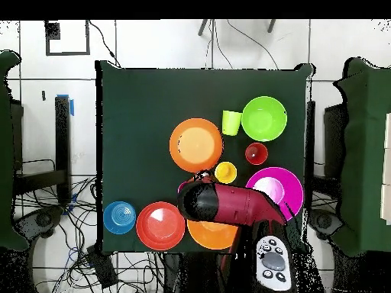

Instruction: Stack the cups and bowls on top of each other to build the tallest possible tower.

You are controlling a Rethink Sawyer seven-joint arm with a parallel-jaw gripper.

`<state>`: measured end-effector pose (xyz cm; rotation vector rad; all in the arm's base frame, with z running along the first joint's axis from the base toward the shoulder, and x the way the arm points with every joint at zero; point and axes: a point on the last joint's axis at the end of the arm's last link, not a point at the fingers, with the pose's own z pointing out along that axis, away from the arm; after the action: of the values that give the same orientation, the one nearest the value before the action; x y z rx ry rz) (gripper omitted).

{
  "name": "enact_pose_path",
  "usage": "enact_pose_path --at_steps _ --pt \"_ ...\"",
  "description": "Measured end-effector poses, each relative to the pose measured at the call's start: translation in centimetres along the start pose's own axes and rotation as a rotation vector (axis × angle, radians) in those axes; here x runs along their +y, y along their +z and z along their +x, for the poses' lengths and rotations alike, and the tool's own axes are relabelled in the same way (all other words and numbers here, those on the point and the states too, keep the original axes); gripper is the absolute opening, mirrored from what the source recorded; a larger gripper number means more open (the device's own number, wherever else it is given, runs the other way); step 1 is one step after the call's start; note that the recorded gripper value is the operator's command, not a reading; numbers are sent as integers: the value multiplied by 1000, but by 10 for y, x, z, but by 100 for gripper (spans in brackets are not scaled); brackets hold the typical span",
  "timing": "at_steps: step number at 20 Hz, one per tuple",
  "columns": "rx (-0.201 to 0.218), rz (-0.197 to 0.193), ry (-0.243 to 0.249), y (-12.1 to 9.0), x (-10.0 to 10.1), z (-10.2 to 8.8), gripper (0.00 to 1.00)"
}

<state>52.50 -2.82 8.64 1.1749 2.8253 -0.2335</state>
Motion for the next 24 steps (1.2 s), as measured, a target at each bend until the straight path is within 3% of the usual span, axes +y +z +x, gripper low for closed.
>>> enact_pose_path --at_steps 7,14,24 --pt "-18 0 90 -3 13 10 100" --pt "-22 4 107 12 13 14 100" --pt "-14 46 140 31 -1 18 100"
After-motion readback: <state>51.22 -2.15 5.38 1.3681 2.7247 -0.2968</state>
